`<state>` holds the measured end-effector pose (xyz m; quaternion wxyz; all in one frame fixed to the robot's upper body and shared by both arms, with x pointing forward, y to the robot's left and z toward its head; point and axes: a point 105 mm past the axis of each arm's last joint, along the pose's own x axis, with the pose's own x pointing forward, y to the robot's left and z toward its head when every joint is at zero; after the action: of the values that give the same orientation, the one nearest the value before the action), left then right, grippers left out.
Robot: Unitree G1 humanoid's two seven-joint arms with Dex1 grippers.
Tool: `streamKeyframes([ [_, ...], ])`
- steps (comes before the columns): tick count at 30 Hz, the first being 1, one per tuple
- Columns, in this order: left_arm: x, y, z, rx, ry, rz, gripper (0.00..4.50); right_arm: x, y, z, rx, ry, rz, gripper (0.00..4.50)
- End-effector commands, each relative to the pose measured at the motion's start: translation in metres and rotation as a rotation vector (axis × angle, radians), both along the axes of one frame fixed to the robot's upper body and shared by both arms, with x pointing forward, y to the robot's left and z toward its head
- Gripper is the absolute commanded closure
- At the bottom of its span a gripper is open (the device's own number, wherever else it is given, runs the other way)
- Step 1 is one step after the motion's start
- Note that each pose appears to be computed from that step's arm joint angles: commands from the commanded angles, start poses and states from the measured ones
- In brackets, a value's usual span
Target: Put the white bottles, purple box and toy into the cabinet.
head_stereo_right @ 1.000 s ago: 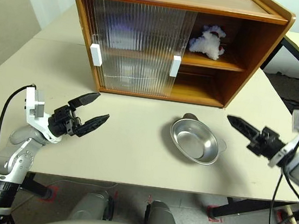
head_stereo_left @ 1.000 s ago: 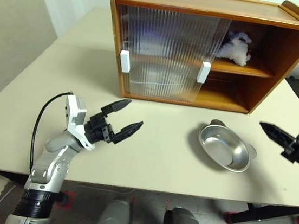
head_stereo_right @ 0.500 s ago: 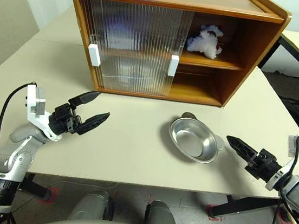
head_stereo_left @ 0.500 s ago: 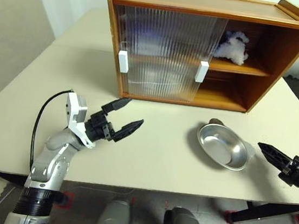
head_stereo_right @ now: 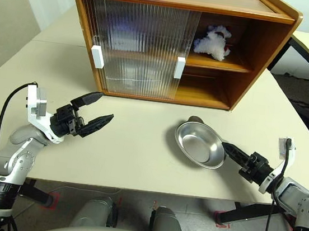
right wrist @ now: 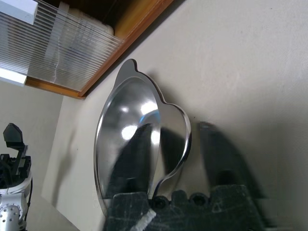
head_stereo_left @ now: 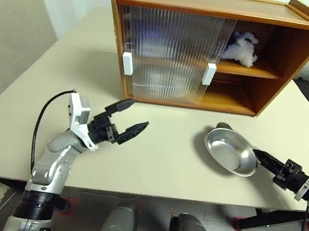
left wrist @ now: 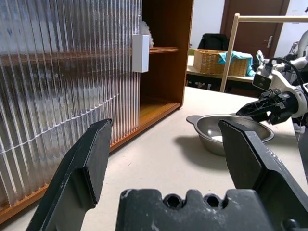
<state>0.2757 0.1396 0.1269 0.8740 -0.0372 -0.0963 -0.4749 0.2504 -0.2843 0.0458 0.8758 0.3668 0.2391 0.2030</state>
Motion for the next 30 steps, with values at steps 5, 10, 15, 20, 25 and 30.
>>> streamKeyframes([
  [5,-0.002,0.002,-0.002,0.011,0.005,-0.005,0.0,0.007,-0.007,0.011,0.058,-0.029,-0.066,4.29],
  [10,-0.001,0.003,-0.002,0.013,0.004,-0.005,0.0,0.009,-0.003,0.027,0.175,-0.054,-0.071,4.5],
  [15,-0.002,0.002,-0.002,0.013,0.005,-0.007,0.0,0.02,0.0,0.049,0.293,-0.119,-0.093,4.5],
  [20,-0.002,0.001,-0.001,0.012,0.001,-0.008,0.0,0.035,-0.002,0.061,0.357,-0.176,-0.171,4.5],
  [25,-0.001,0.0,0.0,0.012,0.0,-0.007,0.0,0.051,-0.001,0.066,0.402,-0.206,-0.256,4.5],
  [30,-0.002,0.0,-0.002,0.018,0.003,-0.009,0.0,0.066,-0.002,0.066,0.449,-0.217,-0.332,4.5],
])
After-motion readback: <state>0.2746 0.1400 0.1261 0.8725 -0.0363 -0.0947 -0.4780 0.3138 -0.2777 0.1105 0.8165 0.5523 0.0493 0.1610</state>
